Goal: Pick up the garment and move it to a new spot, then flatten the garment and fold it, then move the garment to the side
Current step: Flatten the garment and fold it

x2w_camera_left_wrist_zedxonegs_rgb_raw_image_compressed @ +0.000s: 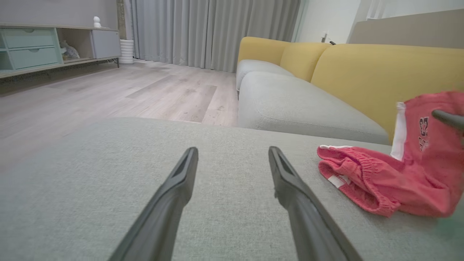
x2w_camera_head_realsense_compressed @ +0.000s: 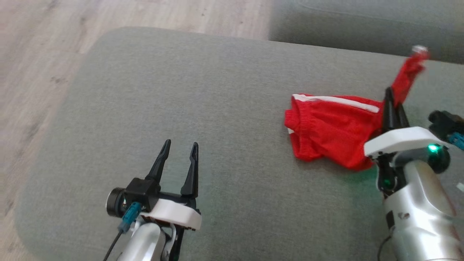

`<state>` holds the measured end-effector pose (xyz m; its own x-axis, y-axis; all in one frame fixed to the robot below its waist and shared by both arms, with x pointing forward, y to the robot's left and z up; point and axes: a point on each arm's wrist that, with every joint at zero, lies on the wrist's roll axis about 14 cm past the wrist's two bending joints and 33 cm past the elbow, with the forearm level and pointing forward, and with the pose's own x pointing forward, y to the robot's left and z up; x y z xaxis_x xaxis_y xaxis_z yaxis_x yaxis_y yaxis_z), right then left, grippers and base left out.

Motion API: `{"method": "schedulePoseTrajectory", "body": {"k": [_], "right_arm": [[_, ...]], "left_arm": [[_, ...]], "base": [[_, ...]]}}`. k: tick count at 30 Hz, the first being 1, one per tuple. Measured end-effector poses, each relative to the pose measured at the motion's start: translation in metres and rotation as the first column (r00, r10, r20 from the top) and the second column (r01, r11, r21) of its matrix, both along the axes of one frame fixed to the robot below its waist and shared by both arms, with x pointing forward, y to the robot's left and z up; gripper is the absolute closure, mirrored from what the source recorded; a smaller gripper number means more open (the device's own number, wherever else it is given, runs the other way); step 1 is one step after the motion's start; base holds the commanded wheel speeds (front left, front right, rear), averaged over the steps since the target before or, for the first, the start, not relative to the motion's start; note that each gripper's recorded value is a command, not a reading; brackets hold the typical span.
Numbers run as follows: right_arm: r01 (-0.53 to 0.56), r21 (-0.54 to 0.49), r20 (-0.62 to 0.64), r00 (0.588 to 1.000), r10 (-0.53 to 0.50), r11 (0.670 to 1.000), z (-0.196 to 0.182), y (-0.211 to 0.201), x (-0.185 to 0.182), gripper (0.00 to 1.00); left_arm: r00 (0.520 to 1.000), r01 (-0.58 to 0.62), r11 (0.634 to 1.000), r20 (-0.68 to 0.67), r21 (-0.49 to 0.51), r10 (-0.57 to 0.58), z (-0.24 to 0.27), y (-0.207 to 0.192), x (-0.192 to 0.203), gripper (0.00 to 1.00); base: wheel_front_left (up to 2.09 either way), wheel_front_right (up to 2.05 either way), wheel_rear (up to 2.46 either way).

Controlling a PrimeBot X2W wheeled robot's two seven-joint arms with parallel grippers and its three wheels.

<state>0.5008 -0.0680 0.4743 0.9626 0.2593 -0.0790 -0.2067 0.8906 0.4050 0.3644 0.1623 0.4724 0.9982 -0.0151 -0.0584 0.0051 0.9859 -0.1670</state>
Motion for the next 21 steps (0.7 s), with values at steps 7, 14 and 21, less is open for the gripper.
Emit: {"method": "schedulePoseTrajectory", "body": {"k": [7, 14, 21], "right_arm": [[-0.202, 0.028, 0.053, 0.978, 0.201, 0.979, 0.020, 0.075, -0.009, 1.00], [-0.383, -0.033, 0.001, 0.924, 0.383, 0.923, -0.001, 0.132, -0.035, 1.00], [-0.541, -0.194, -0.091, 0.841, 0.534, 0.818, -0.037, 0.150, -0.063, 1.00]], "left_arm": [[0.997, -0.073, 0.997, -0.003, 0.007, 0.073, 0.000, 0.023, -0.016, 0.00], [0.990, -0.137, 0.991, -0.016, 0.010, 0.137, -0.004, 0.041, -0.031, 0.00], [0.983, -0.182, 0.983, -0.038, 0.012, 0.182, -0.010, 0.054, -0.039, 0.00]], "base": [[0.00, 0.00, 0.00], [0.00, 0.00, 0.00], [0.00, 0.00, 0.00]]}}
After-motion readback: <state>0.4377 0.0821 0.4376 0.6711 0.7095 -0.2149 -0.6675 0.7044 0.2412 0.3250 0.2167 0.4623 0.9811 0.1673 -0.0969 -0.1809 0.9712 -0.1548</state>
